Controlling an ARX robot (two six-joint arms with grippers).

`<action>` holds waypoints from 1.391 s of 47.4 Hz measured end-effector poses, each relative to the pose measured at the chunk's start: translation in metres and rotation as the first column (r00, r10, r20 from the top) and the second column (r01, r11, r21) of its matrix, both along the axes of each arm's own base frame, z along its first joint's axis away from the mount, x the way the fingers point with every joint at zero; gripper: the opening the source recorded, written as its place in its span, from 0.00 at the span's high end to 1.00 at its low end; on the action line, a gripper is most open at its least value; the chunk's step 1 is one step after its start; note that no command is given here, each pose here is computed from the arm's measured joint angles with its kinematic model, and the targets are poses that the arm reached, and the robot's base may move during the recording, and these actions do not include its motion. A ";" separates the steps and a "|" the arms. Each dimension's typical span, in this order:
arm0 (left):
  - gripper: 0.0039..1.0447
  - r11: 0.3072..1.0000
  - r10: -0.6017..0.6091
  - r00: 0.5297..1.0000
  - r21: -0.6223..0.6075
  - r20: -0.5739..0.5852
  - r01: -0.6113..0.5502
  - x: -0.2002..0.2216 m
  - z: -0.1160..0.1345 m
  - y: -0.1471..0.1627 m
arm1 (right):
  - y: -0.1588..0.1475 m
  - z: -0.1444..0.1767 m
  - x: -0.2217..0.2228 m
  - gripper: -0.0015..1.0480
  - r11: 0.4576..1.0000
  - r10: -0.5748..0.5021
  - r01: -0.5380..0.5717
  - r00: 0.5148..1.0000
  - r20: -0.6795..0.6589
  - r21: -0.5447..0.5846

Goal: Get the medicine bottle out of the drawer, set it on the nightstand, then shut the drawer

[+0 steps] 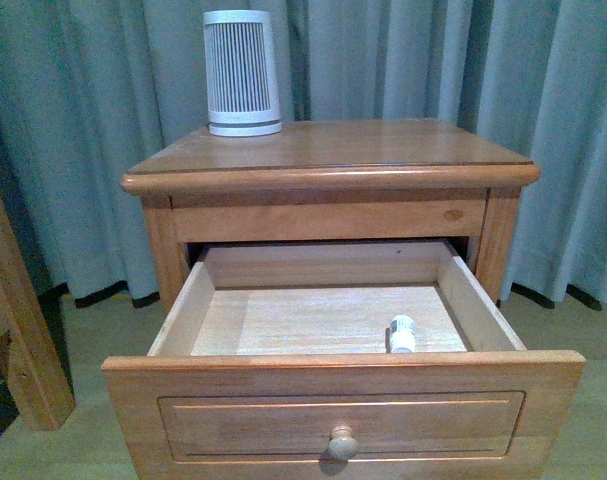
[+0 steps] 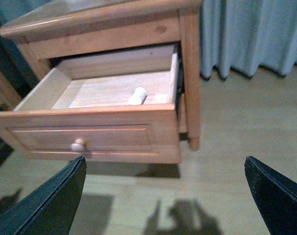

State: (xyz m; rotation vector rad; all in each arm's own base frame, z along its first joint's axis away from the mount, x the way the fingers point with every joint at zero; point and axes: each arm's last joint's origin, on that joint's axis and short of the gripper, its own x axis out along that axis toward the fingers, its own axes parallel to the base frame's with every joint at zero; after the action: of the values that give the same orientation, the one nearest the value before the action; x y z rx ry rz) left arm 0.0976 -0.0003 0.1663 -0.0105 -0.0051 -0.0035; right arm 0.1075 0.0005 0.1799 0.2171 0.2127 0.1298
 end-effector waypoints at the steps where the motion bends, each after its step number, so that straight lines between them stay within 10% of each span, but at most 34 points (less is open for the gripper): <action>1: 0.95 1.000 0.000 1.000 -0.001 0.000 0.000 0.000 0.000 0.000 | 0.000 0.007 0.004 0.07 1.000 0.001 -0.001 1.000 -0.007 0.016; 15: 0.48 1.000 0.000 1.000 0.000 -0.001 0.000 0.000 0.000 0.000 | 0.017 0.115 0.079 0.07 0.997 0.069 -0.066 0.993 0.099 -0.026; 29: 0.04 1.000 0.000 1.000 0.001 -0.001 0.000 0.000 0.000 0.000 | 0.057 0.130 0.181 0.07 0.984 0.082 -0.091 0.995 -0.062 -0.155; 47: 0.06 1.000 0.000 1.000 0.001 -0.001 0.000 0.000 0.000 0.000 | 0.112 0.045 0.295 0.07 0.979 -0.059 -0.035 0.891 -0.450 -0.199; 66: 0.06 1.000 0.000 1.000 0.001 -0.001 0.000 0.000 0.000 0.000 | 0.144 -0.003 0.328 0.07 0.977 -0.131 0.015 0.833 -0.538 -0.214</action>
State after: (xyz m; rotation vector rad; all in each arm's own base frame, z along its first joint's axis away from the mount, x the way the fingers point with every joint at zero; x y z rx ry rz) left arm 0.0975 -0.0003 0.1662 -0.0094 -0.0044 -0.0031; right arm 0.4357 0.1450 0.1765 0.0532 0.7921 -0.0372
